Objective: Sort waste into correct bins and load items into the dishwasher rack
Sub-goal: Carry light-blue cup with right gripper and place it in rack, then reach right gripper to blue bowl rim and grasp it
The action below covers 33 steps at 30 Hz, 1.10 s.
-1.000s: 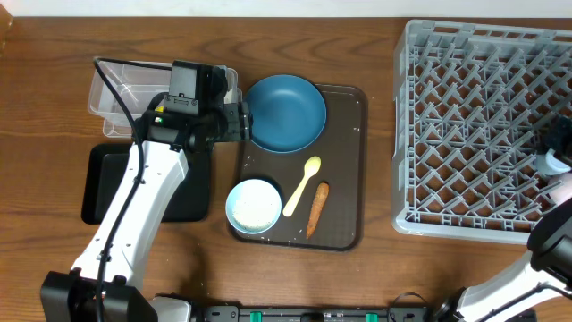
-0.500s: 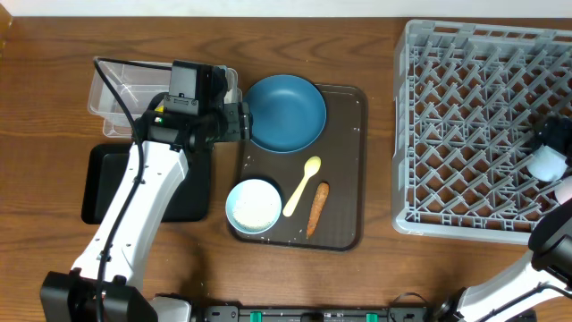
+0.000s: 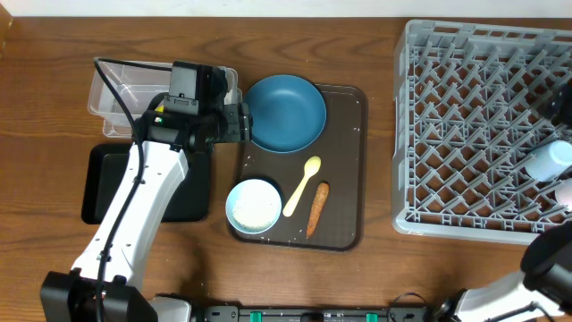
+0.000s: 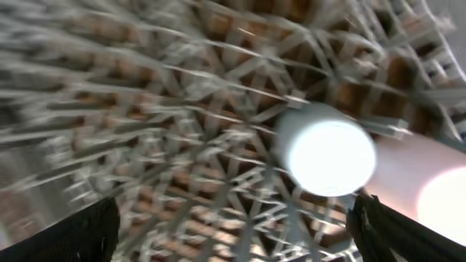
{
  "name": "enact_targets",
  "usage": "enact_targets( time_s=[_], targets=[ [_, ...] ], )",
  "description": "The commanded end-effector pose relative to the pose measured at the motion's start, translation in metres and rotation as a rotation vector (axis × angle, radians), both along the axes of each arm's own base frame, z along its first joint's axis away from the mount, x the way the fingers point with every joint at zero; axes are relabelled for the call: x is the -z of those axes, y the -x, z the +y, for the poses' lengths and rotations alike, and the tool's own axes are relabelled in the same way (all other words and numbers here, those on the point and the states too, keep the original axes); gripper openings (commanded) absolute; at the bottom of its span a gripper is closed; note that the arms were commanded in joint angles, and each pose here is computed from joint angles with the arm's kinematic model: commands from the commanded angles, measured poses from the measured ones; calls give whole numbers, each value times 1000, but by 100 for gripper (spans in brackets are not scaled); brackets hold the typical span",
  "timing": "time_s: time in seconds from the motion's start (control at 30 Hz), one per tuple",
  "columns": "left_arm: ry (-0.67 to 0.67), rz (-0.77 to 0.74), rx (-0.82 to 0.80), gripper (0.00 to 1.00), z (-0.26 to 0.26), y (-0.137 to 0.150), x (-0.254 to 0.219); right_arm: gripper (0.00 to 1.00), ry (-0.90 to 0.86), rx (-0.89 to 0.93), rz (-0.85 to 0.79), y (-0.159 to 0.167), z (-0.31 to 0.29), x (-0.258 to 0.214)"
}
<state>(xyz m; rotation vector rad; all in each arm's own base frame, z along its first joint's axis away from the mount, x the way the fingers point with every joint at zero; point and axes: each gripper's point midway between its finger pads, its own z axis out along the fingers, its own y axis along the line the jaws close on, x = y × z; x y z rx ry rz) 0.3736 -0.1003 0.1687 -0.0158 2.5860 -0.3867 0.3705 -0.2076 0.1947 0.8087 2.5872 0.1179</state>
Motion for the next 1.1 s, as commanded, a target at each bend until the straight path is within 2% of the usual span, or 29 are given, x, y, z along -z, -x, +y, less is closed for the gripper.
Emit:
enact_targets(
  time_s=[0.0, 0.23, 0.43, 0.67, 0.83, 1.07],
  targets=[
    [-9, -16, -2, 76, 2, -2, -5, 99, -57, -209, -119, -21, 50, -28],
    [-15, 12, -1, 76, 3, 4, -2, 99, -76, -439, -91, -41, 139, -20],
    [-41, 71, -10, 76, 8, 16, 7, 97, -46, -653, -141, -67, 225, -21],
    [-214, 158, -125, 76, 45, 34, 20, 94, -9, -848, -144, -88, 323, 11],
    [-330, 199, -255, 76, 73, 45, 23, 87, 2, -853, -93, -100, 369, 56],
    [-339, 200, -268, 76, 76, 46, 23, 70, 81, -797, -3, -106, 405, 123]
  ],
)
